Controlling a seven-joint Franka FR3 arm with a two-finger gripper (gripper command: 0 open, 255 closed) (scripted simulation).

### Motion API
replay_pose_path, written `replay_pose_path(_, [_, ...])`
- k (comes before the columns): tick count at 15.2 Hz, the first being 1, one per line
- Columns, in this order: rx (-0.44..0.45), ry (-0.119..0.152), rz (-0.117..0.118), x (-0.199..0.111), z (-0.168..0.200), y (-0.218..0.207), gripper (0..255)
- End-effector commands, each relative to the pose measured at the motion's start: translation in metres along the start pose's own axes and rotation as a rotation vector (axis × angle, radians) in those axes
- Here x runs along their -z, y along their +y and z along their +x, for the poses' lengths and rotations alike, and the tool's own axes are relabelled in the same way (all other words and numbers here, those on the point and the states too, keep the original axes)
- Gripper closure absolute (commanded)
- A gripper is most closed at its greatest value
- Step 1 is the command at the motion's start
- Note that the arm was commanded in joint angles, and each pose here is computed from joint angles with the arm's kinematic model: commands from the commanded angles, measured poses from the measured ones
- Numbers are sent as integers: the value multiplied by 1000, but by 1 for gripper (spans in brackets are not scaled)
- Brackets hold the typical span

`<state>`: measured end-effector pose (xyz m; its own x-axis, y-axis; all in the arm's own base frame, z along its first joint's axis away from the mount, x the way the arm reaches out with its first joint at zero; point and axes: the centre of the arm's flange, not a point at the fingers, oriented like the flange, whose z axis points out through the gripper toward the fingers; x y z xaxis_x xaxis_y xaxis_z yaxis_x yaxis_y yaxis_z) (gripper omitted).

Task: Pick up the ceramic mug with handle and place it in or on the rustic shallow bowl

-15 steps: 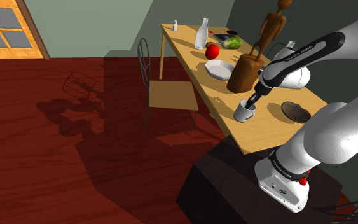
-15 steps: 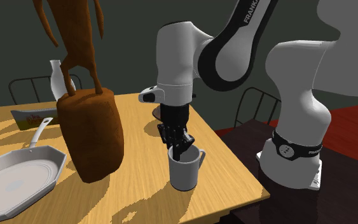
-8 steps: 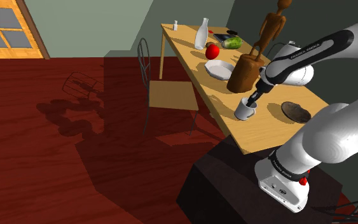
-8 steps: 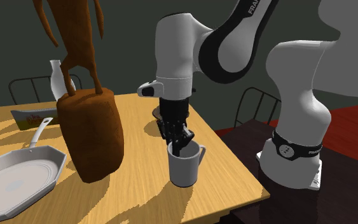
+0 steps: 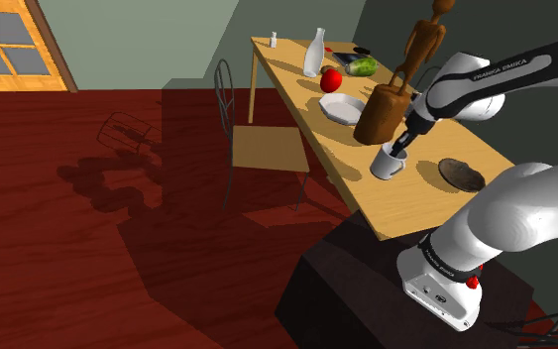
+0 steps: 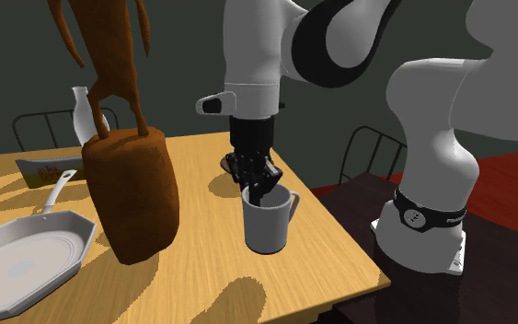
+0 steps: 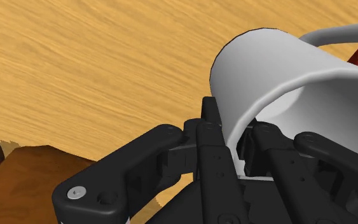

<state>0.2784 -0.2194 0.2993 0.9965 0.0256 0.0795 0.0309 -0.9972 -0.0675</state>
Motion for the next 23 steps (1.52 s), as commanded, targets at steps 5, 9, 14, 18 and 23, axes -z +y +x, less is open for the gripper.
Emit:
replay_pose_path(5, [0, -1, 0, 32, 2, -3, 255])
replay_pose_path(9, [0, -1, 0, 53, 4, -4, 255])
replay_pose_path(14, [0, -1, 0, 67, -10, 16, 255])
replay_pose_path(18, [0, -1, 0, 76, -40, 59, 255])
replay_pose_path(23, [0, -1, 0, 86, -77, 113, 255])
